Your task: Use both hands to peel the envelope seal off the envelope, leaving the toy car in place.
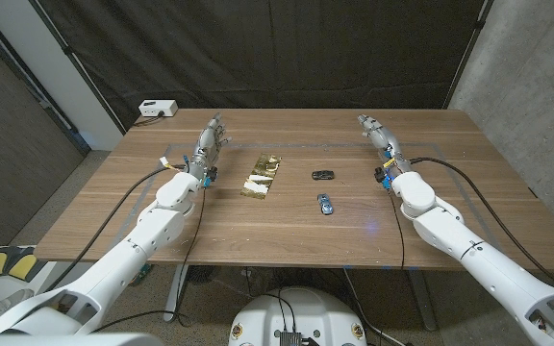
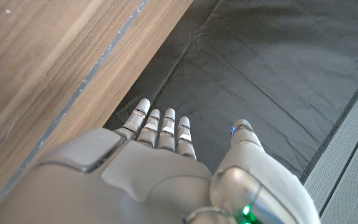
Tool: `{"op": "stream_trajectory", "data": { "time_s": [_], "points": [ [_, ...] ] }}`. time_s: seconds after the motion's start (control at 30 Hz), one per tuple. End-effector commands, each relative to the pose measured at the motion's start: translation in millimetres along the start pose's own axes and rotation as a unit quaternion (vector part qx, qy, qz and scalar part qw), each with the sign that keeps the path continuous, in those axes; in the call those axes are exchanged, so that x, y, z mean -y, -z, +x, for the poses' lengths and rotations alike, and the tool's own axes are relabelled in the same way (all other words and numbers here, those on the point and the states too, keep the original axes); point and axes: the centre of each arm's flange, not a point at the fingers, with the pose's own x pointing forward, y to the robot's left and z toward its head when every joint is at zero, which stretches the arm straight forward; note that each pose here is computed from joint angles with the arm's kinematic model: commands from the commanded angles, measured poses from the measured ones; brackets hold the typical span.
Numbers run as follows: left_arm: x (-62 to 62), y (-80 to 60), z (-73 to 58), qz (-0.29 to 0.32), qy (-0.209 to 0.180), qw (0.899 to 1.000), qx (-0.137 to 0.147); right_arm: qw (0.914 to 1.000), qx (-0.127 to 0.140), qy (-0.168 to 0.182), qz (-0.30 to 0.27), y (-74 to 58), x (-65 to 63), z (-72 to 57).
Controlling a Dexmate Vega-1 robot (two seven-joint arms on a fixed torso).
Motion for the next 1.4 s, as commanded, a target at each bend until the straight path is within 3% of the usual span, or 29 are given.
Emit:
{"op": "stream_trajectory", "data": {
  "time_s": [0.03,0.2,0.4,0.5,0.63,0.73,1.13,1.4],
  "points": [
    [3.5,-23.3,-2.7,0.113,0.005,0.993,-0.019,0.9941,0.004,0.014,-0.108,-9.4,-16.6,-7.0],
    [7.9,-37.3,-0.9,0.181,0.006,0.983,-0.016,0.9884,0.008,0.004,-0.152,-16.9,-31.3,-6.9],
    [13.4,-51.9,0.0,0.254,0.01,0.967,-0.024,0.9881,0.013,-0.005,-0.153,-15.3,-39.0,-5.7],
    [17.6,-59.7,-2.0,0.307,-0.003,0.951,-0.029,0.9881,0.013,-0.006,-0.153,-14.0,-40.9,-5.9],
    [26.1,-69.6,-6.8,0.383,-0.039,0.923,-0.027,0.9886,0.014,-0.007,-0.15,-13.1,-42.5,-5.6],
    [30.5,-76.4,-7.2,0.415,-0.045,0.908,-0.024,0.9889,0.014,-0.009,-0.147,-12.8,-43.5,-4.7],
    [43.4,-101.4,-10.6,0.496,-0.005,0.868,-0.032,0.9895,0.018,-0.013,-0.143,-16.3,-48.6,-5.2],
    [52.3,-125.5,-11.6,0.543,0.083,0.834,-0.048,0.9902,0.025,-0.017,-0.136,-20.3,-57.9,-10.9]
  ]
}}
